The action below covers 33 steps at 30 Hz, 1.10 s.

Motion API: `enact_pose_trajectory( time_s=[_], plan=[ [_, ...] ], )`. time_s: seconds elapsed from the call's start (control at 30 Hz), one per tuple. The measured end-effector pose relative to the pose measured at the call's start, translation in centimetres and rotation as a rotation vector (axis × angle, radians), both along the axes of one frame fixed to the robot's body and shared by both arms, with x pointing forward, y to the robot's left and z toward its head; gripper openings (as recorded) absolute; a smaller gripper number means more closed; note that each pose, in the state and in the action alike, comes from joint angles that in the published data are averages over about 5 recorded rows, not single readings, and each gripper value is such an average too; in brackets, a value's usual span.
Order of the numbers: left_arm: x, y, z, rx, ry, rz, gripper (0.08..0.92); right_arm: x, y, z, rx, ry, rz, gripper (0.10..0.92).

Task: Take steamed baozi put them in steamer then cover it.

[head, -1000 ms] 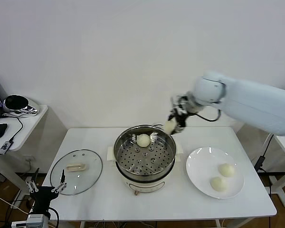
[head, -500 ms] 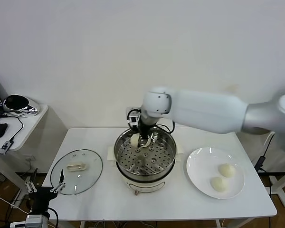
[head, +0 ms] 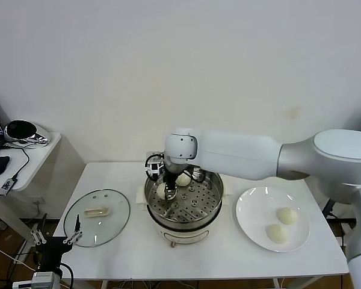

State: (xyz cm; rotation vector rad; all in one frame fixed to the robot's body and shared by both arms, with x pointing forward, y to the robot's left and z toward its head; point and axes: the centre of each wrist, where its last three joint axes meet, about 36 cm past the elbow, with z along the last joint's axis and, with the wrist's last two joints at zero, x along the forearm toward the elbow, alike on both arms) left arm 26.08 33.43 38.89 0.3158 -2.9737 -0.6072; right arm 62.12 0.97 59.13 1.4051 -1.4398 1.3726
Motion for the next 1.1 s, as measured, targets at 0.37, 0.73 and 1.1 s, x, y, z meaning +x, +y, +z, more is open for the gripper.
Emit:
enact_pose_trajectory(
  time_s=[0.37, 0.73, 1.1],
  plan=[
    [0.0, 0.0, -0.1, -0.002, -0.007, -0.001, 0.823, -0.1, 0.5, -0.7, 0.002, 0.003, -0.006, 0.802],
    [0.5, -0.4, 0.3, -0.01, -0.015, -0.01, 0.823, 0.4, -5.2, 5.4, -0.009, 0.009, 0.028, 0.823],
    [0.6, -0.6, -0.1, -0.006, -0.003, -0.022, 0.823, -1.4, -20.4, 8.9, -0.057, 0.013, 0.071, 0.823]
  ],
)
